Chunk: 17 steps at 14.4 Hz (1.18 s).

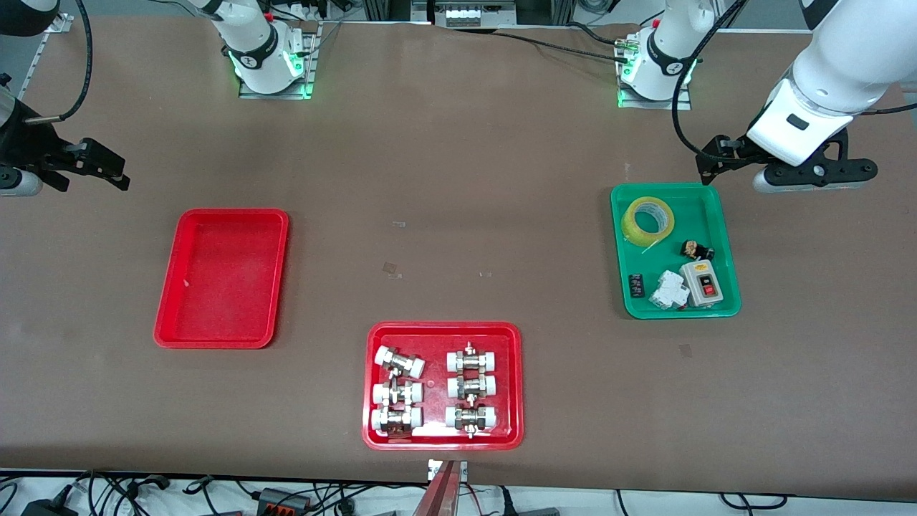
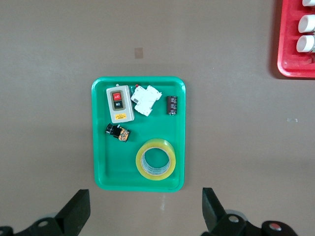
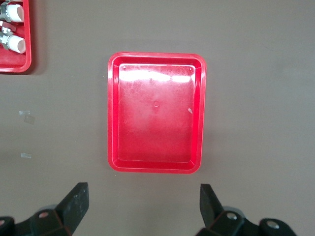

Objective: Left arm passes tape to right arm into tray
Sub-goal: 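Move the left gripper toward the tape roll in the green tray, then lower the left gripper into the tape roll's hole and grasp it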

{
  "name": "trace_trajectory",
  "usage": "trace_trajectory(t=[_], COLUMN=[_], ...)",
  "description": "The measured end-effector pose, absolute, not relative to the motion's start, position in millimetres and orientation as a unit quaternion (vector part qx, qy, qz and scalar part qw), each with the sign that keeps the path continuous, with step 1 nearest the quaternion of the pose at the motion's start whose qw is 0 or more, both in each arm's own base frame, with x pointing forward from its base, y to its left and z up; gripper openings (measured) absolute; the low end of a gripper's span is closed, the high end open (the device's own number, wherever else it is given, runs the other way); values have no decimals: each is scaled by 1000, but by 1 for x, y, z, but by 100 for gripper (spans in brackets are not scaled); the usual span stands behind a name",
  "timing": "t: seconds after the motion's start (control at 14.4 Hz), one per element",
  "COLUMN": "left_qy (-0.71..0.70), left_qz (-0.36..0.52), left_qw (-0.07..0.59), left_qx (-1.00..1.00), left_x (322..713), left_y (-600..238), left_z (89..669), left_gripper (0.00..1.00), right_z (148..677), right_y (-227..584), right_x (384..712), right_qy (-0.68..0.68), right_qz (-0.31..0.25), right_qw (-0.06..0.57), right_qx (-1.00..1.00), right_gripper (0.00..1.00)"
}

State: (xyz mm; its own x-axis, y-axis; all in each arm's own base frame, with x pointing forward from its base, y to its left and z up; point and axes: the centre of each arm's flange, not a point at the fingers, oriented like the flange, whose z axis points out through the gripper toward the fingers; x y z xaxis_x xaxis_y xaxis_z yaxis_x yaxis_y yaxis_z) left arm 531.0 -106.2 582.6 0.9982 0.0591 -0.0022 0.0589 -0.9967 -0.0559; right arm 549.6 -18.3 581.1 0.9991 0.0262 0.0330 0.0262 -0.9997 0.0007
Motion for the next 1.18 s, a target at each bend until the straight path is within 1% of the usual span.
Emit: trace_trajectory(t=[0.76,0.97,1.18], left_qy=[-24,-26,-6], left_qz=[23,46,86], left_qw=[33,27,23], left_qx=[-999,-998,-996], left_x=[526,530,540], left_y=[-104,-102,-88], left_z=[584,570,530], left_gripper=[100,100,100], right_z=[582,582,582], right_y=[-18,-18,-18], right_x=[549,549,550], right_qy=[14,14,14], right_qz=[16,16,16], right_qw=[0,0,0], right_qx=[1000,1000,1000], right_gripper=[100,100,100])
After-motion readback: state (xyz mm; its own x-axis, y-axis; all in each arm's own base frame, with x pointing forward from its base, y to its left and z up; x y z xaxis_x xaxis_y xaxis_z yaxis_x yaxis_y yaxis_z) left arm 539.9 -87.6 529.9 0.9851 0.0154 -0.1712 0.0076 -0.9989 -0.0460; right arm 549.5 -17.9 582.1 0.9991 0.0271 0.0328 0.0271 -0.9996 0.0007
